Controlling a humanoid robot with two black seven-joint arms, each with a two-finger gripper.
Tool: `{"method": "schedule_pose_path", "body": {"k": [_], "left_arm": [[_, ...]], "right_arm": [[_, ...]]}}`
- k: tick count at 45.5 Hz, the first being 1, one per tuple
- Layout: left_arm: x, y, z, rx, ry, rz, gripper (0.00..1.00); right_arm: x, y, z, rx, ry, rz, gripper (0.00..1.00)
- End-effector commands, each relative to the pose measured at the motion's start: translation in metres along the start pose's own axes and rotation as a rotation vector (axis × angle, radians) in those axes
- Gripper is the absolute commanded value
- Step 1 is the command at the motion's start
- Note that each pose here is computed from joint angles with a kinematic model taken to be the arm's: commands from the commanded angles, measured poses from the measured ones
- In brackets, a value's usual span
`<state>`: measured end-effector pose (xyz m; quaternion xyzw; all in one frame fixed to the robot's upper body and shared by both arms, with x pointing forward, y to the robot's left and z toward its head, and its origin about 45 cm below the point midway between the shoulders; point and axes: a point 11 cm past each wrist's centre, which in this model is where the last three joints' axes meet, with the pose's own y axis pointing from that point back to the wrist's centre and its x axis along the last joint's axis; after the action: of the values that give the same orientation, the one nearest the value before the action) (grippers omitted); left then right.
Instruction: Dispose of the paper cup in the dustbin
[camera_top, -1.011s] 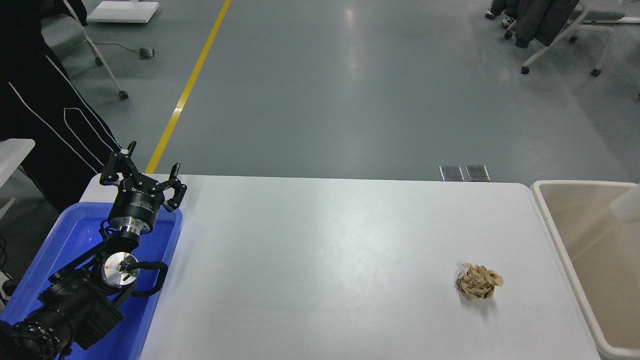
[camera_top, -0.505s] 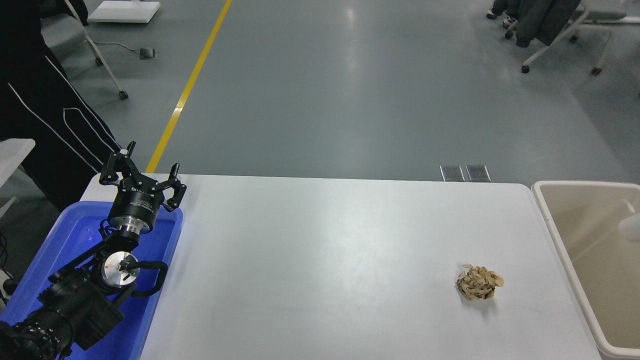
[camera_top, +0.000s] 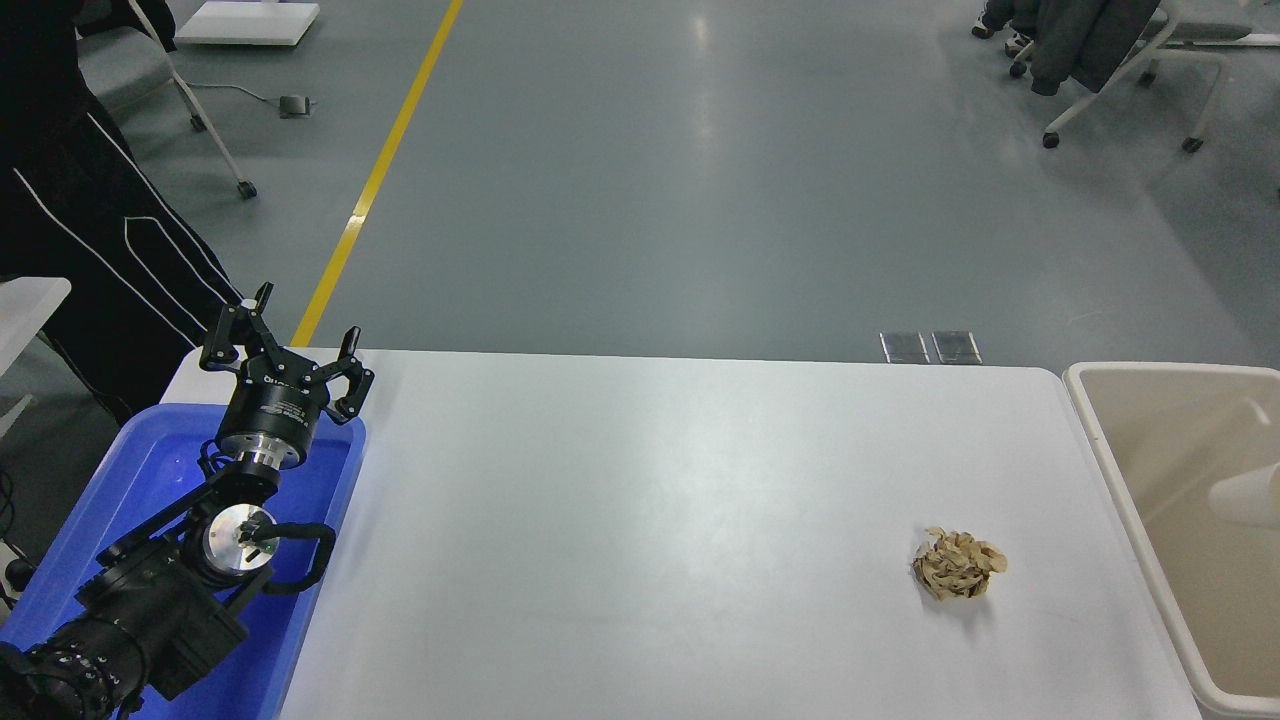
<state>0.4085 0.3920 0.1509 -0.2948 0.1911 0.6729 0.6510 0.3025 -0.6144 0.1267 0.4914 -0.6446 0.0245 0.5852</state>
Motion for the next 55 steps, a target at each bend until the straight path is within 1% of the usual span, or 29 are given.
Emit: {"method": "schedule_pose_path", "body": {"k": [1,8,26,28,32,33,34,37,38,39,41,44,45,47,55], "left_arm": [[0.000,0.000,0.000,0.000,0.000,0.000,1.00],[0.001,0.001,0.000,0.001,0.000,0.001,1.00],[0.000,0.000,0.000,0.000,0.000,0.000,1.00],[0.000,0.000,0.000,0.000,0.000,0.000,1.00],[0.000,0.000,0.000,0.000,0.000,0.000,1.00],[0.000,0.000,0.000,0.000,0.000,0.000,1.00],[0.001,0.001,0.000,0.001,0.000,0.001,1.00],[0.000,0.000,0.000,0.000,0.000,0.000,1.00],[0.001,0.001,0.000,0.001,0.000,0.001,1.00],[0.000,0.000,0.000,0.000,0.000,0.000,1.00],[0.000,0.000,0.000,0.000,0.000,0.000,1.00],[0.001,0.001,0.000,0.001,0.000,0.001,1.00],[0.001,0.001,0.000,0.001,0.000,0.001,1.00],[0.000,0.000,0.000,0.000,0.000,0.000,1.00],[0.000,0.000,0.000,0.000,0.000,0.000,1.00]], "right_arm": [[-0.008,0.001,0.008,-0.018,-0.050,0.043,0.00],[-0.016,0.000,0.006,-0.016,-0.057,0.039,0.00],[-0.016,0.000,0.007,-0.017,-0.052,0.036,0.00],[-0.015,0.000,0.007,-0.015,-0.050,0.038,0.16],[-0.016,0.000,0.007,-0.015,-0.047,0.029,0.23],[-0.017,0.000,0.007,-0.015,-0.047,0.028,0.26],[-0.017,0.000,0.007,-0.015,-0.049,0.027,0.33],[-0.017,0.000,0.007,-0.015,-0.049,0.027,0.63],[-0.017,0.000,0.007,-0.015,-0.049,0.027,0.71],[-0.017,0.000,0.007,-0.015,-0.049,0.027,0.74],[-0.017,0.000,0.007,-0.015,-0.049,0.027,0.77],[-0.016,0.000,0.006,-0.014,-0.058,0.032,0.93],[-0.015,0.000,0.005,-0.013,-0.060,0.033,0.96],[-0.013,0.000,0.003,-0.008,-0.061,0.034,0.98],[-0.002,-0.001,-0.003,0.002,-0.067,0.061,0.99]]}}
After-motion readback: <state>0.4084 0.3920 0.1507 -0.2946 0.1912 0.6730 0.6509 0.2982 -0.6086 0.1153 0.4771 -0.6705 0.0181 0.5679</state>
